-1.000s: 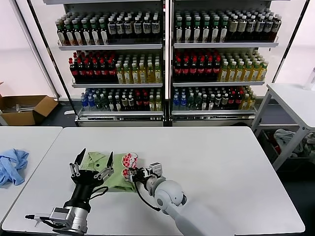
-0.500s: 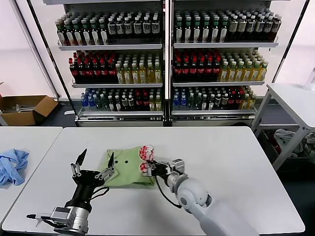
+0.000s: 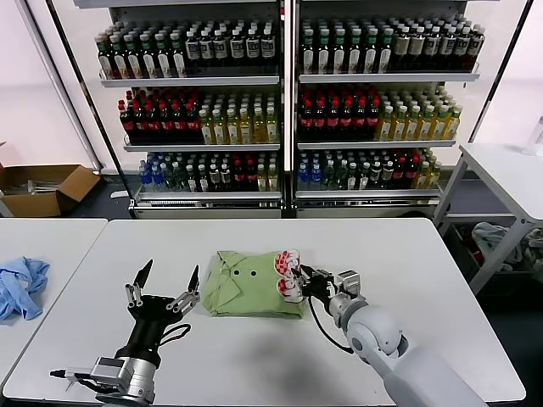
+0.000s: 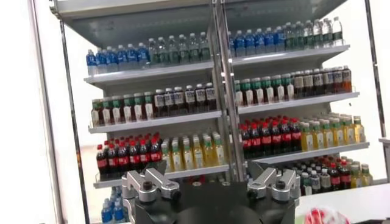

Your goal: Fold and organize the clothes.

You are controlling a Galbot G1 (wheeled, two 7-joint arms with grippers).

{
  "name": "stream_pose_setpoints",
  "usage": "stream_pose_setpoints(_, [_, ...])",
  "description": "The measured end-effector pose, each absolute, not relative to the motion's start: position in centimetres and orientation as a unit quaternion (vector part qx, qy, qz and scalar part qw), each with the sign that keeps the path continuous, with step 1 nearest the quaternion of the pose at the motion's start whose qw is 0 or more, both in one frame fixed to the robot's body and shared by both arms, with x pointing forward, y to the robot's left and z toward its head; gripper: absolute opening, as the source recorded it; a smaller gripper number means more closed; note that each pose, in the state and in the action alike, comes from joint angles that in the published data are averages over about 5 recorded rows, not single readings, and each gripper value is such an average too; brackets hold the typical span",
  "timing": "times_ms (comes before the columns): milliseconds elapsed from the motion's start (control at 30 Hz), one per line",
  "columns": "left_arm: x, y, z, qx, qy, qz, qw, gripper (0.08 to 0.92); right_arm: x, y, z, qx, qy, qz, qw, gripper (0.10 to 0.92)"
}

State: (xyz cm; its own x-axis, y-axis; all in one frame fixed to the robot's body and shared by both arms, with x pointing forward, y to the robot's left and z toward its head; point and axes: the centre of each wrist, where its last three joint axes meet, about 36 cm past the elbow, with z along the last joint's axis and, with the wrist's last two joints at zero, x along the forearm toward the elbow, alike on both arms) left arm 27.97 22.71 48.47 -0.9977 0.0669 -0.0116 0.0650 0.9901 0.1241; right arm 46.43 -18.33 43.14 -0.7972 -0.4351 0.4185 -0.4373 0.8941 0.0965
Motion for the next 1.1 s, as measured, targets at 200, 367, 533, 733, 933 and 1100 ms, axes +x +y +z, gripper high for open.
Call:
stream_pose_setpoints(200, [28.0,22.7,48.3,0.033,0.998,0.060,0.007,0.823,47.1,-20.3,43.4,0.208,-0.956,0.040,0.201,0.514])
stream_pose_setpoints(367, [28.0,22.9,48.2,0.034,0.998,0.060,0.005,0.823,46.7,-22.2,44.1,0.180,-0.966,0.063,0.172,0.662])
stream_pose_setpoints(533, [28.2,23.1,47.9,0.038,0.997,0.063,-0.002,0.823,44.4,-24.2,45.5,0.129,-0.981,0.074,0.125,0.792])
stream_pose_setpoints(733, [28.4,23.7,47.1,0.045,0.997,0.063,-0.018,0.823,38.9,-27.1,46.2,0.052,-0.994,0.064,0.076,0.822])
stream_pose_setpoints(933, [28.5,24.9,45.8,0.044,0.996,0.063,-0.033,0.823,31.9,-28.6,44.6,-0.014,-0.997,0.065,0.044,0.823])
stream_pose_setpoints(1100, [28.2,25.9,44.6,0.035,0.997,0.059,-0.033,0.823,26.6,-28.7,43.1,-0.035,-0.997,0.068,0.018,0.823])
